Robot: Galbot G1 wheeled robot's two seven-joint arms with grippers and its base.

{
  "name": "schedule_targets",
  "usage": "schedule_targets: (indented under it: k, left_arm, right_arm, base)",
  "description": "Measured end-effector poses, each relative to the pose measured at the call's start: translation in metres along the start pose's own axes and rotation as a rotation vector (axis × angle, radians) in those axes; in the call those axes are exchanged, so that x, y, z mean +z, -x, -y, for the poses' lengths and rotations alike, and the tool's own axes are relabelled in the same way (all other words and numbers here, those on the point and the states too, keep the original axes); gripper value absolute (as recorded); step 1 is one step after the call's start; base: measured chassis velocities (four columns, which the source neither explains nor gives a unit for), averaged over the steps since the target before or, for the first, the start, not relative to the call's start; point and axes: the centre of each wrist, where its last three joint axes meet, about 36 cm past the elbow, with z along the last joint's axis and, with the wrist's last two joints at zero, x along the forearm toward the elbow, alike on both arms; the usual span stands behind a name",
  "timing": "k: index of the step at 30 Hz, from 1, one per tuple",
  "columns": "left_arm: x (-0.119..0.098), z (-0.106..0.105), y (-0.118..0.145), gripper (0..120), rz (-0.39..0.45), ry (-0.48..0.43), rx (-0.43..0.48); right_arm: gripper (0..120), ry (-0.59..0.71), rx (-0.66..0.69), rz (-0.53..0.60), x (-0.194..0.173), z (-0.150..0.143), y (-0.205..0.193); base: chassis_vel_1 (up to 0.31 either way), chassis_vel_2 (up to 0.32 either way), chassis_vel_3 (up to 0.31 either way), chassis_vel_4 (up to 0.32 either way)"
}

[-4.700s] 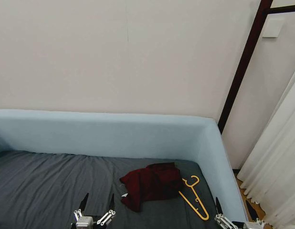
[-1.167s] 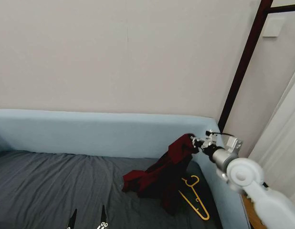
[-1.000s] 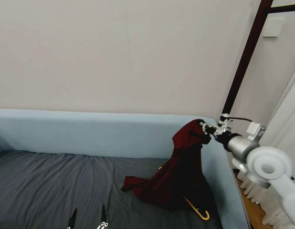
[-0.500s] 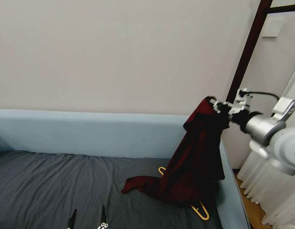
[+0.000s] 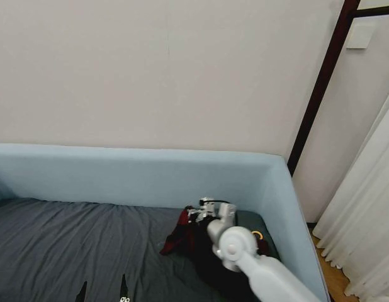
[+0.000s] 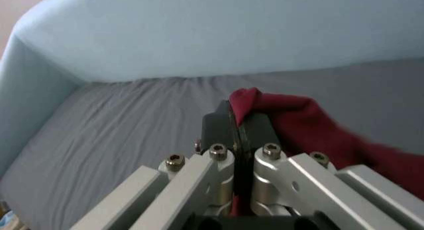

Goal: Pick up the clothes from the sofa and hang them on the clothes hanger.

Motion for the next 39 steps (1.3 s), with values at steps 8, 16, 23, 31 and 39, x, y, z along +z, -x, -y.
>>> schedule_targets:
  k: [8, 16, 23, 31, 39]
  left_arm:
    - [0.002, -0.007, -0.002, 100, 0.002, 0.01, -0.027]
    - [-0.001, -0.005, -0.007, 100, -0.004, 0.008, -0.026]
    - [0.0, -0.003, -0.011, 100, -0.016, 0.005, -0.023]
    - [-0.001, 0.0, -0.012, 100, -0.013, -0.001, -0.022]
    - [-0.003, -0.003, -0.01, 100, -0.008, 0.007, -0.015]
  right_arm:
    - [0, -0.012, -0.018, -0.024, 0.038, -0.068, 0.059]
    - [0, -0.089, 0.073, -0.016, 0.05, -0.064, 0.098]
    - [13, -0.28, -0.028, -0.097, 0.095, -0.077, 0.08]
    - [45, -0.384, -0.046, -0.13, 0.107, -0.085, 0.067]
    - [70, -0.38, -0.033, -0.117, 0.09, -0.05, 0.034]
  base:
    - [0.0, 0.0, 0.0, 0.0]
    - [0.0, 0.0, 0.0, 0.0]
    - [0.0, 0.0, 0.0, 0.0]
    - [0.0, 0.0, 0.0, 0.0]
    - [0.0, 0.0, 0.0, 0.0]
